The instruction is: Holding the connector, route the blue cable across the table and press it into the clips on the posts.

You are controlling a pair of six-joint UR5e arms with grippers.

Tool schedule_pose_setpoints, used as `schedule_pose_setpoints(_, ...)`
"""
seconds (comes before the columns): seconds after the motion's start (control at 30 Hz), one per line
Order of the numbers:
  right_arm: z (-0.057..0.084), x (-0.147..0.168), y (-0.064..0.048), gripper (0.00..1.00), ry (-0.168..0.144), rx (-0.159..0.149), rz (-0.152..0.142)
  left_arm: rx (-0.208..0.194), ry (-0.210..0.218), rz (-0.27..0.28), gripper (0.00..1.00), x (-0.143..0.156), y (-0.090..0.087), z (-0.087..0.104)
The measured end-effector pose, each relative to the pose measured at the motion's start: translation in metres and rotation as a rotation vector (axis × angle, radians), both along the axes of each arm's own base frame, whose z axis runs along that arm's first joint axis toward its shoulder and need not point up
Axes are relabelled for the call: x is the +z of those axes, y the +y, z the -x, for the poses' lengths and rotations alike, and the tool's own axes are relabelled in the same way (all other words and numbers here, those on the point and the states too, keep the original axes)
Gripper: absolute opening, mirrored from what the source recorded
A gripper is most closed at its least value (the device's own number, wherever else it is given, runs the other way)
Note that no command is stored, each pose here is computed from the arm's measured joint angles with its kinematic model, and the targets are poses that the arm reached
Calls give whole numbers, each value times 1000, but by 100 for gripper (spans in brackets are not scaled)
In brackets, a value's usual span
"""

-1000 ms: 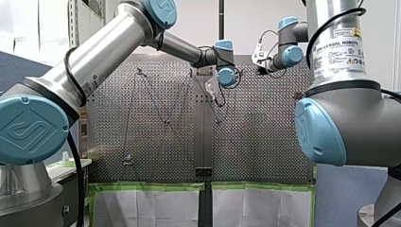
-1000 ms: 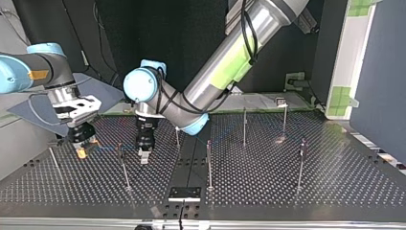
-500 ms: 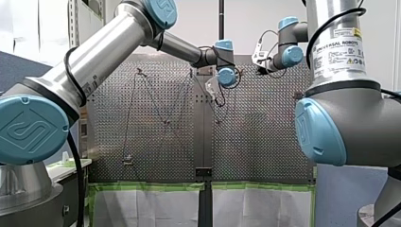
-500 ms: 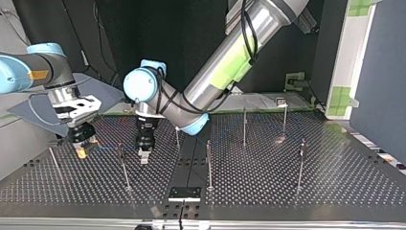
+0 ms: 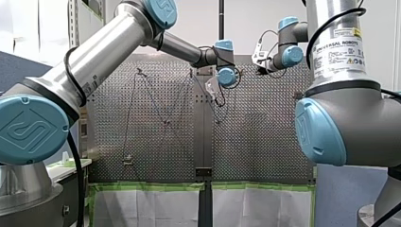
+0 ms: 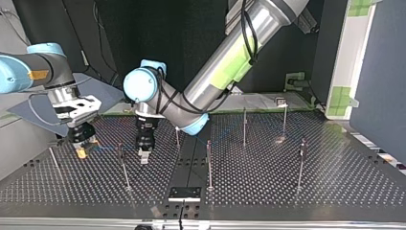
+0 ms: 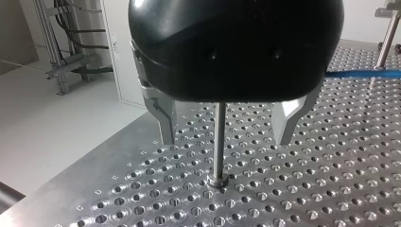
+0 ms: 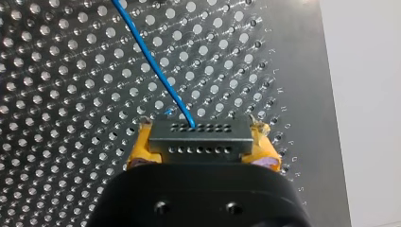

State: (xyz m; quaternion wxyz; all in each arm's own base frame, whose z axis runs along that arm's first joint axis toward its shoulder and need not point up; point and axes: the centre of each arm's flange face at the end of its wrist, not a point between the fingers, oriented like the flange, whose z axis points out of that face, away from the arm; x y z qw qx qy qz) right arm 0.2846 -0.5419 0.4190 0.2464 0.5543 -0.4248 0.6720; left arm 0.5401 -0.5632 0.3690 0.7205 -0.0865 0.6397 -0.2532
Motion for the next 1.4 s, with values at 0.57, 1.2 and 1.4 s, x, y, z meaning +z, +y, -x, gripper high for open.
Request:
schedule_pose_setpoints(0.57,0,0,0,0,0,0,0,2,-2,1,100,0,3,-3)
schedule_pose_setpoints(1.2,0,0,0,0,0,0,0,6,-10,3,100,1,12,-15)
schedule_pose_setpoints(1.4,0,0,0,0,0,1,0,4,-14,2,100,1,19,-23)
